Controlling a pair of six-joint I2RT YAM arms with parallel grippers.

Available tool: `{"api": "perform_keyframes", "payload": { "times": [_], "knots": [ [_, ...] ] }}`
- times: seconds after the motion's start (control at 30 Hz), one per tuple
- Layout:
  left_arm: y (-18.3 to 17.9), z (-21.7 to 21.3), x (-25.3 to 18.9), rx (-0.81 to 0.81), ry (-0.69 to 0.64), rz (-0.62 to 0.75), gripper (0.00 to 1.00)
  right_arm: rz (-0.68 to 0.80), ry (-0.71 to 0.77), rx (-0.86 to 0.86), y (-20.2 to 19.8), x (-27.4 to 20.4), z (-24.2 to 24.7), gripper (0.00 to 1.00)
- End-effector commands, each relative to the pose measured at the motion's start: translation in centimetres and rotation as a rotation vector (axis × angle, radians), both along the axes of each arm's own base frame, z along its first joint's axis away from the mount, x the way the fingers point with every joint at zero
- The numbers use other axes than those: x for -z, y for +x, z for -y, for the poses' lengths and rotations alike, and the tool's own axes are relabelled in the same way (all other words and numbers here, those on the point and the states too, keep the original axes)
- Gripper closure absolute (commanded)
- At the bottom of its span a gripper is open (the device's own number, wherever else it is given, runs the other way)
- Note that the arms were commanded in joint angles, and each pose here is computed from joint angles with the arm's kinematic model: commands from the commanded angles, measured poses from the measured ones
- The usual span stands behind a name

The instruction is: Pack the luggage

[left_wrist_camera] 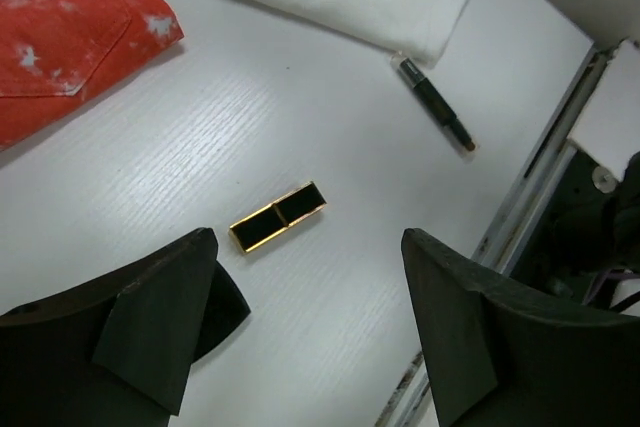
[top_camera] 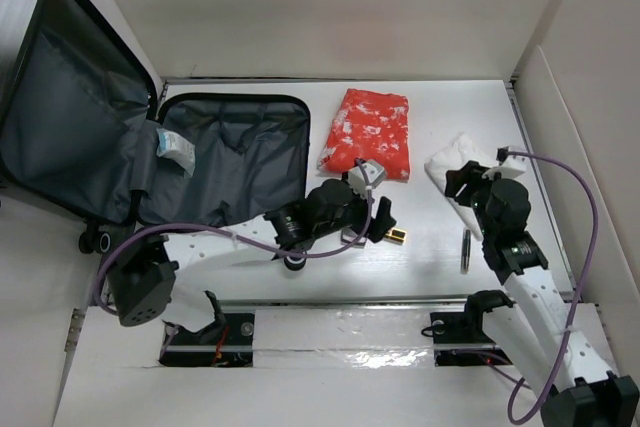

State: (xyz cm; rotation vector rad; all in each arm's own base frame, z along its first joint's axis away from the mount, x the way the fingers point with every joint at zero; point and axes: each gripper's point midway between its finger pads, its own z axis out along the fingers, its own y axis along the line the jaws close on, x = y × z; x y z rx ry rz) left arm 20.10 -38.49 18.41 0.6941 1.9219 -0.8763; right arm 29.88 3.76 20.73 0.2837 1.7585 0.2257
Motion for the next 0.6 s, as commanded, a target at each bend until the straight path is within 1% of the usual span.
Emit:
{"api": "perform_keyframes", "payload": {
  "times": [0.0,0.03,0.07,0.13,0.17,0.2,0.23,0.27,0.33,0.37,0.43,0.47,0.57],
  "knots": [
    [1.3,1.4,-0.4,0.038,0.064,0.101,0.28,0.125,0.043,-0.034,-0.5,-3.5,0.0,0.39],
    [1.2,2.1,-0.6,0.060,0.093,0.120,0.27,0.141,0.046,-0.036,-0.7,-3.9,0.2,0.38],
    [1.6,2.5,1.4,0.070,0.148,0.110,0.24,0.153,0.045,-0.058,-1.0,-4.1,-0.1,0.37],
    [1.4,3.7,2.0,0.133,0.209,0.137,0.22,0.181,0.048,-0.055,-1.5,-4.5,0.1,0.37],
    [1.6,4.0,3.8,0.148,0.261,0.126,0.20,0.188,0.049,-0.055,-1.6,-4.7,0.1,0.37],
    [1.8,4.2,4.2,0.158,0.282,0.132,0.19,0.193,0.049,-0.055,-1.7,-4.8,0.1,0.37],
    [1.6,4.9,4.1,0.201,0.291,0.140,0.18,0.199,0.049,-0.069,-1.9,-4.9,-0.3,0.37],
    [1.8,5.1,5.4,0.224,0.334,0.145,0.17,0.199,0.047,-0.064,-1.9,-4.9,-0.1,0.37],
    [2.1,5.7,5.2,0.237,0.354,0.150,0.14,0.202,0.047,-0.074,-2.0,-4.9,-0.4,0.37],
    [2.1,5.8,6.2,0.261,0.384,0.146,0.12,0.209,0.045,-0.081,-2.2,-5.1,-0.6,0.36],
    [1.8,6.4,6.4,0.284,0.402,0.149,0.11,0.216,0.046,-0.078,-2.2,-5.2,-0.6,0.35],
    [1.8,6.3,7.5,0.292,0.431,0.136,0.08,0.217,0.047,-0.087,-2.3,-5.2,-0.8,0.35],
    [1.4,6.0,9.6,0.320,0.503,0.125,0.06,0.215,0.047,-0.093,-2.4,-5.1,-0.9,0.34]
  ]
}}
